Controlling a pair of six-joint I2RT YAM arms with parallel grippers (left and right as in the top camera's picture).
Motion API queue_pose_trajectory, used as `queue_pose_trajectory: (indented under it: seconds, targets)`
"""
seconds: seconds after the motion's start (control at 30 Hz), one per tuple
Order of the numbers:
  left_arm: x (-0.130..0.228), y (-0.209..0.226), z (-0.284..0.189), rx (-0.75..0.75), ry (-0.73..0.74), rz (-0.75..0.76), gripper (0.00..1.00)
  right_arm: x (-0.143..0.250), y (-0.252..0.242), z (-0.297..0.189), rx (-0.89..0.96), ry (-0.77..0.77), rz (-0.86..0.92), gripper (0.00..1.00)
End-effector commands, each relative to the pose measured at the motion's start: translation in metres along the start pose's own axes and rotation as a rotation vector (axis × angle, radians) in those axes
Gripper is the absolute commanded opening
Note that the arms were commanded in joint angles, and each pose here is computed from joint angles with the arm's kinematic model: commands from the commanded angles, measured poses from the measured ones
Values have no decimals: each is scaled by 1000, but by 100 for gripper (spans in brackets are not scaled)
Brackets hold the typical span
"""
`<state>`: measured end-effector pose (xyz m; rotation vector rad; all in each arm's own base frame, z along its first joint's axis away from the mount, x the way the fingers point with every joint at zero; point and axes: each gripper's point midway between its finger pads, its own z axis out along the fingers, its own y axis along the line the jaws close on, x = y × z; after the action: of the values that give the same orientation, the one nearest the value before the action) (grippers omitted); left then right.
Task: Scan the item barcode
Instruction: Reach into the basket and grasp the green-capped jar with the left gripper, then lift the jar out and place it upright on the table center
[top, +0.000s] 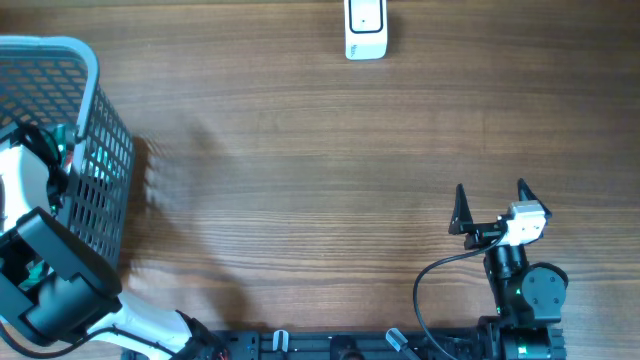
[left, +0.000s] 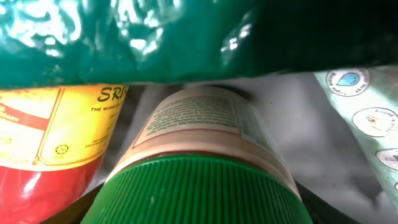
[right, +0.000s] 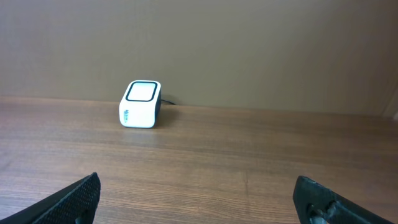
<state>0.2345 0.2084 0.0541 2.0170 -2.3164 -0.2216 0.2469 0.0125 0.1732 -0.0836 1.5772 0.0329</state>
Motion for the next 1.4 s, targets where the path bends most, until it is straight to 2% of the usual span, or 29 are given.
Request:
queue_pose_trajectory:
  seconds: [0.0,0.2,0.5,0.63,0.83,0.93,1.03,1.17,1.37]
  targets:
    - [-4,-1,-7,7,-5,25,63,-1,-2,0,12,-6,-18,100]
    - [-15,-3,-48,85,-85,10,63,-1,-2,0,12,-6,-18,100]
    - [-20,1,-122,278,-252,-22,64,-1,-2,0,12,-6,-18,99]
    - [-18,-2,-173,448,-340,-28,64,-1,-2,0,12,-6,-18,100]
    - [7,12,-289,765,-522,31,63,-1,-2,0,12,-6,-18,100]
    - [27,31,-337,896,-644,46,63,-1,-2,0,12,-6,-18,100]
    - [64,35,-365,1032,-658,135,63,-1,-2,0,12,-6,-18,100]
    - [125,17,-380,1165,-561,347,63,-1,-2,0,12,-6,-18,100]
    - [210,-38,-352,1129,-329,700,63,-1,-2,0,12,-6,-18,100]
